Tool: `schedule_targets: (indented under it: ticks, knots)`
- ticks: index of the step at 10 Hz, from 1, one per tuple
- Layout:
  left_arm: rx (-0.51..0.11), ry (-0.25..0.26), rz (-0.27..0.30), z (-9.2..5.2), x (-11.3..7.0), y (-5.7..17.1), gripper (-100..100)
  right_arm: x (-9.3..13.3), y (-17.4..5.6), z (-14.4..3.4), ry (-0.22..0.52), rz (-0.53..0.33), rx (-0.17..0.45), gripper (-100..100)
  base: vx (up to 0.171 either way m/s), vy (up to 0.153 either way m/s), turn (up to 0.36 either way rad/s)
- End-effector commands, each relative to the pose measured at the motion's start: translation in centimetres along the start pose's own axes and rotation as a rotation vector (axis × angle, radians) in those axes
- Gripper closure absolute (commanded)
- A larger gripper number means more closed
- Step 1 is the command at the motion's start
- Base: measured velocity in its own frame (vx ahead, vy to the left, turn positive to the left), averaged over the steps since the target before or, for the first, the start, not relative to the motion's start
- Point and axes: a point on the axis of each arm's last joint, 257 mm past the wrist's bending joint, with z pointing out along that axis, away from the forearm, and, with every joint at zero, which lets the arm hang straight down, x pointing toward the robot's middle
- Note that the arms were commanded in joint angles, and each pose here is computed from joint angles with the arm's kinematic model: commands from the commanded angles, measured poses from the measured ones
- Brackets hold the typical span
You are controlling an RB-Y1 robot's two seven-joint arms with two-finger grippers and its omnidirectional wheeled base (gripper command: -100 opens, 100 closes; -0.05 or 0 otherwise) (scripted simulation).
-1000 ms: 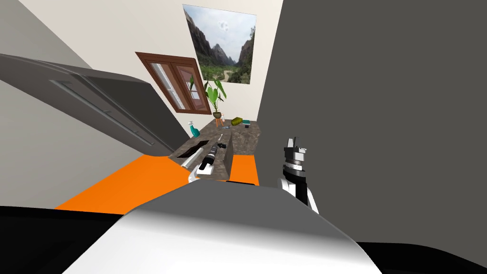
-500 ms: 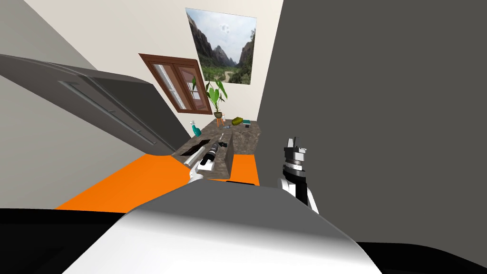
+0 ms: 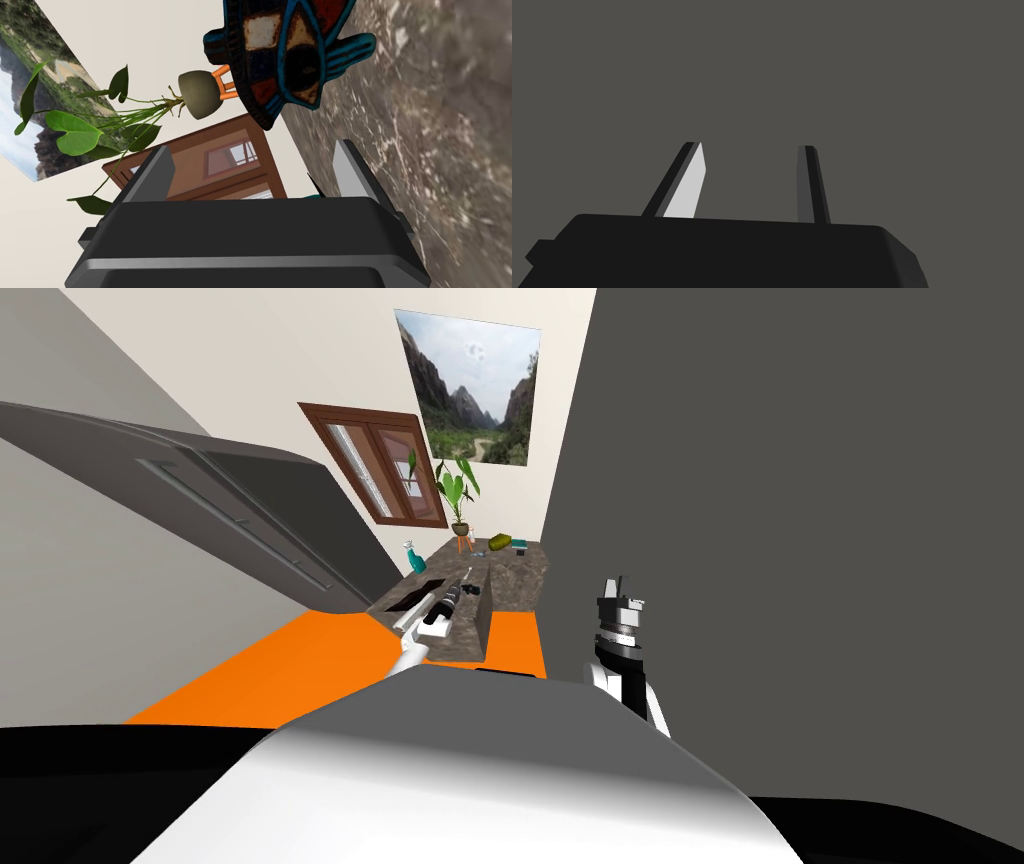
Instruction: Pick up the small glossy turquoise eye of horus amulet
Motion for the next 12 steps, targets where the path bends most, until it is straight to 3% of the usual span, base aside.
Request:
schedule_targets:
  ticks: [1, 2, 3, 5, 6, 7, 8, 10, 11, 12]
  knots:
    - [-0.014, 0.009, -0.009, 1.1, 0.0, -0.9, -100, 0.0, 0.0, 0.0, 0.000, 0.000, 0.000, 0, -0.050, 0.019, 0.004]
    - [-0.046, 0.010, -0.009, 1.0, 0.0, -0.1, -100, 0.0, 0.0, 0.0, 0.000, 0.000, 0.000, 0, -0.041, 0.016, -0.005]
    - [-0.043, 0.017, -0.017, 1.9, -0.1, -1.3, -100, 0.0, 0.0, 0.0, 0.000, 0.000, 0.000, 0, -0.042, 0.010, 0.001]
    - [-0.087, 0.018, -0.017, 1.9, -0.1, -0.2, -100, 0.0, 0.0, 0.0, 0.000, 0.000, 0.000, 0, -0.025, 0.012, -0.001]
    - [-0.093, 0.024, -0.025, 2.7, -0.2, -1.2, -100, 0.0, 0.0, 0.0, 0.000, 0.000, 0.000, 0, -0.026, 0.005, -0.002]
    - [-0.121, 0.025, -0.024, 2.7, -0.2, -0.5, -100, 0.0, 0.0, 0.0, 0.000, 0.000, 0.000, 0, -0.026, 0.010, -0.004]
    - [-0.118, 0.030, -0.033, 3.5, -0.3, -1.8, -100, 0.0, 0.0, 0.0, 0.000, 0.000, 0.000, 0, -0.038, 0.014, -0.007]
    - [-0.165, 0.031, -0.032, 3.4, -0.3, -0.6, -100, 0.0, 0.0, 0.0, 0.000, 0.000, 0.000, 0, -0.021, 0.014, -0.003]
    - [-0.165, 0.036, -0.041, 4.2, -0.5, -1.9, -100, 0.0, 0.0, 0.0, 0.000, 0.000, 0.000, 0, -0.017, 0.015, -0.009]
    - [-0.193, 0.036, -0.040, 4.1, -0.5, -1.2, -100, 0.0, 0.0, 0.0, 0.000, 0.000, 0.000, 0, -0.021, 0.012, -0.009]
